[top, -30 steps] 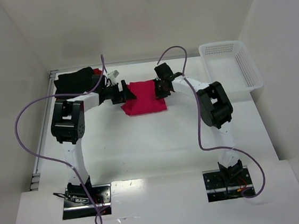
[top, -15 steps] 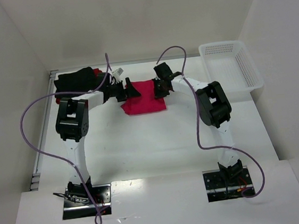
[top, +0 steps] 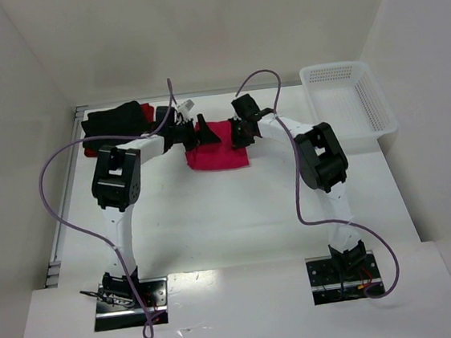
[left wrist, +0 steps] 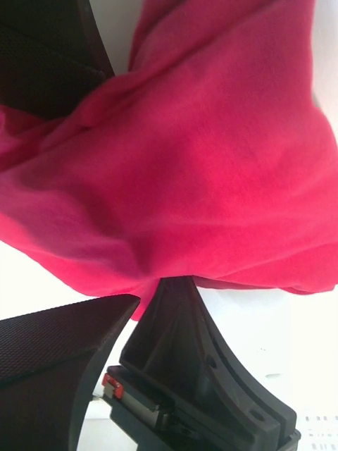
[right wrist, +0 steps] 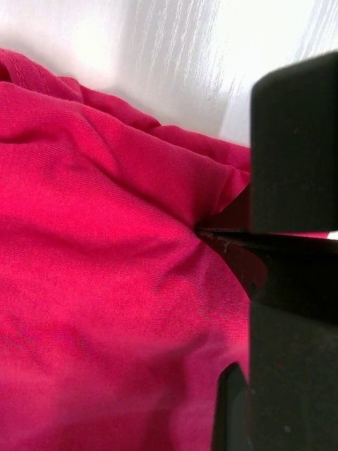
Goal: Fold and stack the t-shirts
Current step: Put the neatly folded tshirt into the corner of the board with the left arm
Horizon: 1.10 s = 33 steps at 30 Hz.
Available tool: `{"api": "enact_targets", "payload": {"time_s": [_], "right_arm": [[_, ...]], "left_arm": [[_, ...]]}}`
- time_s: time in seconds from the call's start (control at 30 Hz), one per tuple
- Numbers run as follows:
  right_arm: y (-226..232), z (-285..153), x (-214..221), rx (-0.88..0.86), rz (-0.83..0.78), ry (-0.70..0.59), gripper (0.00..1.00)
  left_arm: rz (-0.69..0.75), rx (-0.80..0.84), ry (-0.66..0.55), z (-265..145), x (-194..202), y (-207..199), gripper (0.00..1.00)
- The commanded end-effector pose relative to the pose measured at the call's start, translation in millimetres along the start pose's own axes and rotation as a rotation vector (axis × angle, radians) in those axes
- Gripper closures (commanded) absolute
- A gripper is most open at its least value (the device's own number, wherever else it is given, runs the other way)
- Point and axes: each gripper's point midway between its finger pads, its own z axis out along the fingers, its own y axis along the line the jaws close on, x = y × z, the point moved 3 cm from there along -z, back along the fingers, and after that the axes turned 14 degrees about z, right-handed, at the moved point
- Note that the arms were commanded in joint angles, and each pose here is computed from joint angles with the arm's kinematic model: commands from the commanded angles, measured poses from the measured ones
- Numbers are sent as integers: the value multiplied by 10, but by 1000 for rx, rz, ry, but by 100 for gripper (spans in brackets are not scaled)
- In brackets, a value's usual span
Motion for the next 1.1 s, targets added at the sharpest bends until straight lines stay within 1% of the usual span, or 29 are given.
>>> {"api": "enact_targets", "payload": {"time_s": [0.0, 0.17, 0.2, 0.33, 0.37, 0.47, 0.5, 0.6, 0.63, 0.7, 0.73, 0.77, 0.8, 0.83, 0.87, 0.9, 0.93, 0.97, 1.0, 1.03, 1.07], "right_arm": [[110, 81, 2, -34, -6, -1, 100], [96, 84, -9, -24, -6, -9, 100], [84, 81, 7, -19, -5, -1, 100], [47, 93, 27, -4, -4, -1, 100], [47, 93, 27, -4, -4, -1, 100], [47, 93, 27, -4, -4, -1, 100], [47, 93, 27, -4, -4, -1, 100], [59, 96, 12, -10, -5, -8, 100], [59, 96, 11, -10, -5, -8, 100], [89, 57, -15, -17, 3, -16, 100], [96, 25, -50, -12, 3, -32, 98], [130, -43, -104, -16, 1, -52, 94], [146, -100, -113, -16, 1, -52, 91], [206, -188, -197, -26, -1, -80, 84], [338, -402, -336, -65, -18, -131, 78], [383, -515, -373, -78, -20, -148, 68], [484, -653, -479, -113, -25, -192, 56], [635, -959, -618, -161, -32, -254, 41], [690, -1103, -670, -182, -45, -284, 33], [750, -1256, -742, -201, -47, -322, 26], [797, -1387, -780, -217, -49, -344, 18]], "left_arm": [[-101, -61, 173, 179, 619, 119, 2], [-116, -79, 179, 154, 616, 115, 16], [-117, -79, 181, 128, 625, 96, 23], [-115, -96, 207, 22, 719, 186, 37], [-121, -98, 214, 16, 735, 185, 43], [-107, -116, 229, -31, 766, 254, 51], [-107, -116, 229, -33, 744, 247, 60], [-97, -145, 217, -49, 702, 267, 69], [-97, -145, 217, -49, 702, 267, 80], [-88, -205, 194, -83, 620, 309, 92], [-77, -226, 180, -109, 529, 301, 96], [-73, -246, 188, -124, 528, 324, 100], [-48, -276, 171, -158, 415, 328, 100], [-29, -294, 166, -192, 350, 322, 100], [-33, -313, 172, -243, 328, 369, 100], [-23, -324, 158, -273, 248, 345, 100], [2, -346, 130, -336, 98, 361, 100], [16, -358, 150, -373, 85, 356, 100], [30, -367, 152, -398, 25, 346, 100], [34, -397, 162, -437, 0, 430, 100], [67, -408, 168, -496, -124, 392, 100]]}}
